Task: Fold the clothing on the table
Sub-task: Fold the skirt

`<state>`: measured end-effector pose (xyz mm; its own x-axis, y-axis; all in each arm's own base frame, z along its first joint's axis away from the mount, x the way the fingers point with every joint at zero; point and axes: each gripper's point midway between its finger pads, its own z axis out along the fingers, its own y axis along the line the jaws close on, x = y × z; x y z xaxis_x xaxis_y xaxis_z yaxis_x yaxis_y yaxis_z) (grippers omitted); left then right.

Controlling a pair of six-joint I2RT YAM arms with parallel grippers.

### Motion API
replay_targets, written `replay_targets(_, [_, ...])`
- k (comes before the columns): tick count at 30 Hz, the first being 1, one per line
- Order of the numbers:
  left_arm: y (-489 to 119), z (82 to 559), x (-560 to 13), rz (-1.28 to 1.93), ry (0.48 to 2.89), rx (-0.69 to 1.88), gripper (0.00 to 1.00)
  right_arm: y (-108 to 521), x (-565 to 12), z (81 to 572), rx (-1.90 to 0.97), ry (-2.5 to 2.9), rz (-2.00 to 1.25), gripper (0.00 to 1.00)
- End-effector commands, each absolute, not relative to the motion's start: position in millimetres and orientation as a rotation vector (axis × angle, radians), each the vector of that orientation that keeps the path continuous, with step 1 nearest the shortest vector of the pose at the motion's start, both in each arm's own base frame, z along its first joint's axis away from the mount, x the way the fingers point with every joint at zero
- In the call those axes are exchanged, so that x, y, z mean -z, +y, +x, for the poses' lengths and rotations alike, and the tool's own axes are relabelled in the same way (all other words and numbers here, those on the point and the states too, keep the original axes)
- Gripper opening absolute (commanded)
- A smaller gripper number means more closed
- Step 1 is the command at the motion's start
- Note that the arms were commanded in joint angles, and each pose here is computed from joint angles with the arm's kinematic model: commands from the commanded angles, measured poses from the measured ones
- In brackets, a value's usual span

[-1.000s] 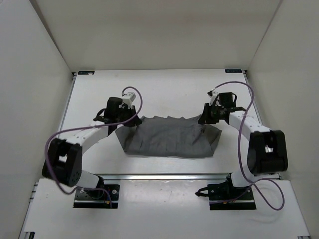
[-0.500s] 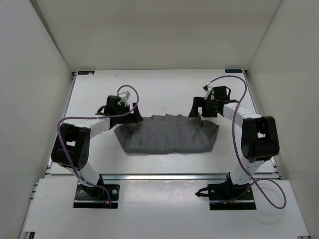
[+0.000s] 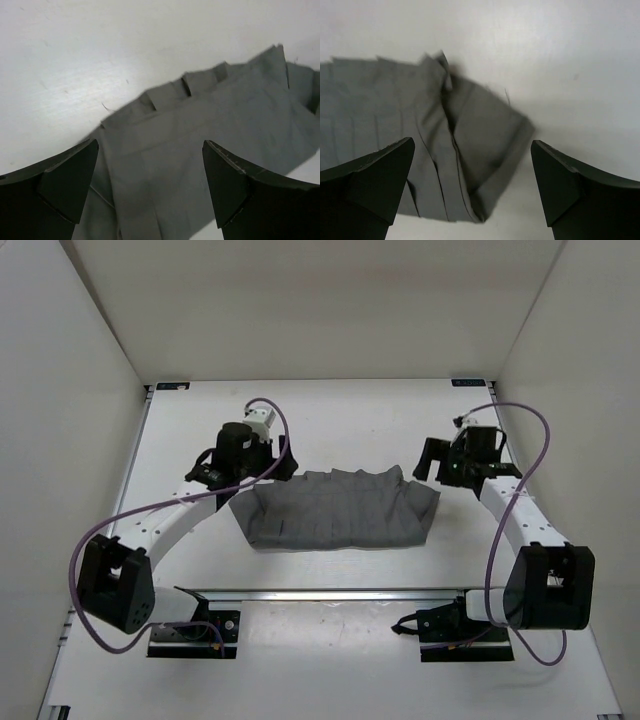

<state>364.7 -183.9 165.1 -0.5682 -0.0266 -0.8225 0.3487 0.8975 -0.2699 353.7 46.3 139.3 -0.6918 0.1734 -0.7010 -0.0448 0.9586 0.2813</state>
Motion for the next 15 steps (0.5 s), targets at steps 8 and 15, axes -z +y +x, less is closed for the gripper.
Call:
replay_targets(8, [-166, 302, -93, 0.193, 2.371, 0.447, 0.95, 81, -55, 271, -0.457, 2.618, 0.183, 0.99])
replay_targets(15, [-163, 285, -65, 0.239, 2.501, 0.361, 0.89, 84, -34, 267, -0.47, 2.643, 0.193, 0.87])
